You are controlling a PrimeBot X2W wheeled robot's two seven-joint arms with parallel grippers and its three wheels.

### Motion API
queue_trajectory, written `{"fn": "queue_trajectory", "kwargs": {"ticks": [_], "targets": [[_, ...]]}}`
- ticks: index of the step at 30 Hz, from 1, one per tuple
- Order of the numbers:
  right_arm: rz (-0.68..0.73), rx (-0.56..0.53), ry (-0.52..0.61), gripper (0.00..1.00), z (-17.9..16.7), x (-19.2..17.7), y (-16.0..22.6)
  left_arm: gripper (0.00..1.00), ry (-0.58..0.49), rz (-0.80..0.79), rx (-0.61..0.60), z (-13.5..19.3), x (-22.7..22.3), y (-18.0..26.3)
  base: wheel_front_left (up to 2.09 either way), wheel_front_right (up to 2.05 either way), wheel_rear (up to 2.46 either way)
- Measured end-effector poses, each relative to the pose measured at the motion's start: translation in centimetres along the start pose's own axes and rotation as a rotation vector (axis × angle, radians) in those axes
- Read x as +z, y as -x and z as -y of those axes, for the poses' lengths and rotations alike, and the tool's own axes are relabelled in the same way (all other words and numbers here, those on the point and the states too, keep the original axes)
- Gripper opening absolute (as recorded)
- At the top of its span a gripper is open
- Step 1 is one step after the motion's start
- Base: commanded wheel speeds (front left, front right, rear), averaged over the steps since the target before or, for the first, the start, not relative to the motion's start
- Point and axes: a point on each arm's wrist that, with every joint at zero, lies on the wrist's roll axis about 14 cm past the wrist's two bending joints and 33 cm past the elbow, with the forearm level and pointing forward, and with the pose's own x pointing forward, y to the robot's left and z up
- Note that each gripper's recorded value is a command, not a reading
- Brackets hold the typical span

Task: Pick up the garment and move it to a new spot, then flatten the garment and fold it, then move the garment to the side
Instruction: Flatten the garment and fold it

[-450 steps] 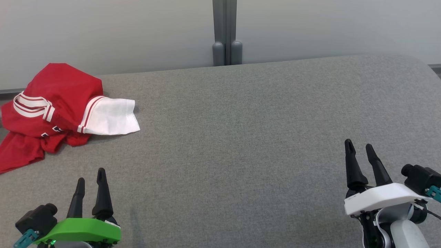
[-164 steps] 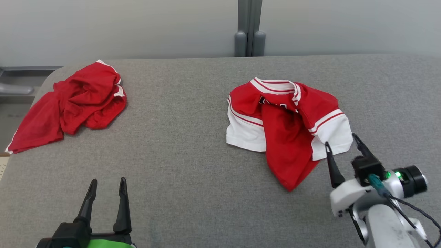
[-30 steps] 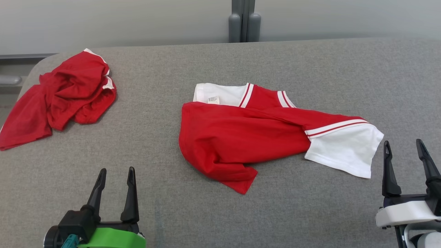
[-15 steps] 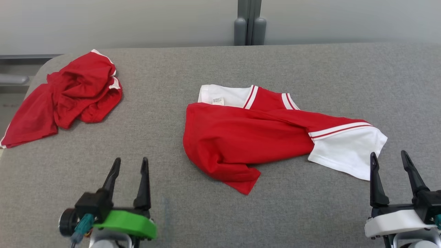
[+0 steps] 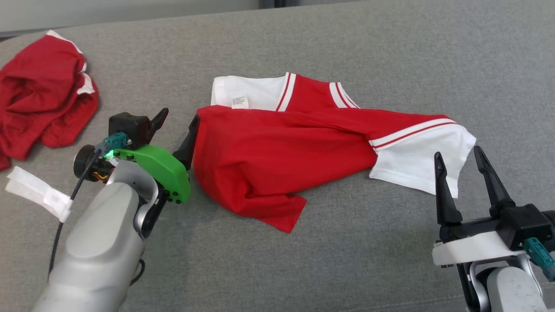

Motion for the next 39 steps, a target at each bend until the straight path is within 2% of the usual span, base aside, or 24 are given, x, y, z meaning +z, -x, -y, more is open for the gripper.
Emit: {"fn": "queue_trajectory", "kwargs": {"ticks": [4, 12, 13, 14, 15, 18, 24, 30, 39], "targets": [[-0.043, -0.033, 0.002, 1.00, 1.1, -1.4, 0.4, 1.00, 0.031, -0.088, -0.039, 0.2, -2.0, -1.9, 0.00, 0.00, 0.00], [-0.078, -0.075, 0.017, 1.00, 2.6, -2.6, 0.5, 1.00, 0.012, -0.258, -0.070, -0.2, -6.7, -3.1, 0.00, 0.00, 0.00], [-0.081, -0.077, 0.017, 1.00, 2.7, -2.7, 0.5, 0.91, 0.008, -0.263, -0.075, -0.2, -6.8, -3.3, 0.00, 0.00, 0.00], [-0.083, -0.078, 0.017, 1.00, 2.7, -2.7, 0.5, 0.28, 0.015, -0.262, -0.082, 0.1, -6.8, -3.5, 0.00, 0.00, 0.00], [-0.084, -0.080, 0.018, 1.00, 2.8, -2.8, 0.5, 0.01, 0.021, -0.263, -0.097, 0.6, -6.9, -3.6, 0.00, 0.00, 0.00], [-0.086, -0.081, 0.017, 1.00, 2.8, -2.8, 0.5, 0.00, 0.023, -0.268, -0.140, 2.0, -7.1, -3.4, 0.00, 0.00, 0.00], [-0.084, -0.083, 0.013, 1.00, 2.9, -2.8, 0.6, 0.00, 0.002, -0.243, -0.146, 1.6, -6.6, -2.7, 0.00, 0.00, 0.00], [-0.079, -0.089, 0.007, 1.00, 3.0, -2.5, 1.0, 0.00, -0.012, -0.077, -0.106, 0.1, -2.0, -2.9, 0.00, 0.00, 0.00], [-0.054, -0.053, -0.008, 1.00, 1.7, -1.6, 1.1, 0.00, -0.087, 0.074, -0.129, 0.7, 3.6, -1.1, 0.00, 0.00, 0.00]]}}
